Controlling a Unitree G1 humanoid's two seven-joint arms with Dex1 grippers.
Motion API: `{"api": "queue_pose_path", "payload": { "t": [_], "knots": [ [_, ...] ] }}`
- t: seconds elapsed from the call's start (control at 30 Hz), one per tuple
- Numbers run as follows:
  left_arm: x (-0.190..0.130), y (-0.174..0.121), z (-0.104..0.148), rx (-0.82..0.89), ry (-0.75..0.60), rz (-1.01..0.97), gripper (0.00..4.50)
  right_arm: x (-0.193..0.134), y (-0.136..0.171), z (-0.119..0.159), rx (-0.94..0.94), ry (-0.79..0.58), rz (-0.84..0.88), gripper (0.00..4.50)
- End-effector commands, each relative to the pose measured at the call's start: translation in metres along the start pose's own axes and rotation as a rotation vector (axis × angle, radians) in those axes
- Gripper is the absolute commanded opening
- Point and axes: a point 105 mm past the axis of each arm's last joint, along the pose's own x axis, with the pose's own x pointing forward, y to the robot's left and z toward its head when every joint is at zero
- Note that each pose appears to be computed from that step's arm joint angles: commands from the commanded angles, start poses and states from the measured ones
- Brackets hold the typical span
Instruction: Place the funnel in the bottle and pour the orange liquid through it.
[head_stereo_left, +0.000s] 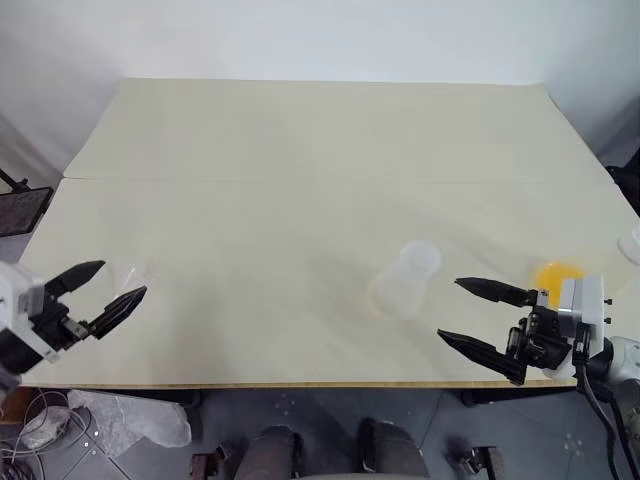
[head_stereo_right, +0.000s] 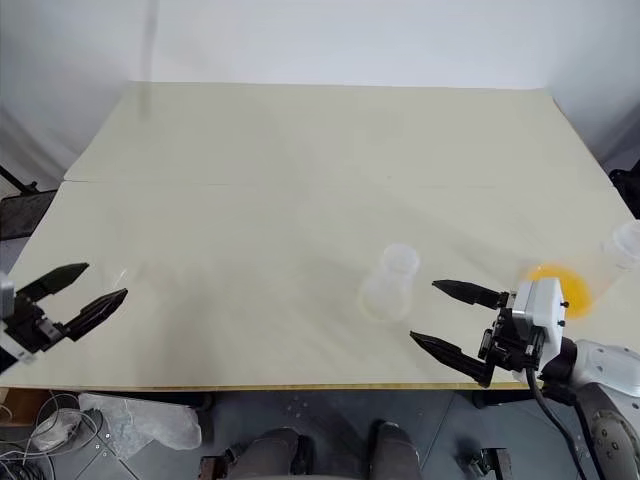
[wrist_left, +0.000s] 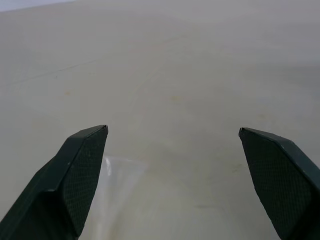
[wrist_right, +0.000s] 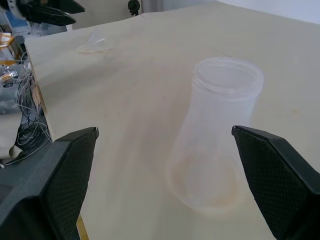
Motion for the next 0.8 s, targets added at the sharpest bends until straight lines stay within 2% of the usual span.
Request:
{"api": "queue_pose_path", "payload": {
  "t": [0.03, 0.13, 0.3, 0.4, 0.6, 0.8],
  "knots": [
    [0.007, 0.012, 0.006, 0.05, 0.03, -0.009, 4.46, 0.0, 0.0, 0.005, -0.036, -0.017, 0.009, 4.5],
    [0.015, 0.016, 0.006, 0.026, 0.054, 0.009, 4.46, 0.0, 0.0, 0.005, -0.043, -0.017, 0.001, 4.5],
    [0.022, -0.009, 0.005, -0.03, 0.054, -0.096, 4.46, 0.002, 0.004, 0.004, -0.044, -0.02, -0.006, 4.5],
    [0.013, -0.02, -0.009, -0.078, 0.146, -0.133, 4.46, 0.003, 0.004, 0.004, -0.043, -0.021, -0.009, 4.5],
    [-0.008, -0.029, -0.034, -0.176, 0.249, -0.098, 4.46, 0.006, 0.002, 0.002, -0.038, -0.017, -0.007, 4.5],
    [-0.016, -0.03, -0.053, -0.223, 0.32, -0.029, 4.46, 0.011, -0.001, 0.004, -0.043, -0.018, 0.005, 4.5]
  ]
}}
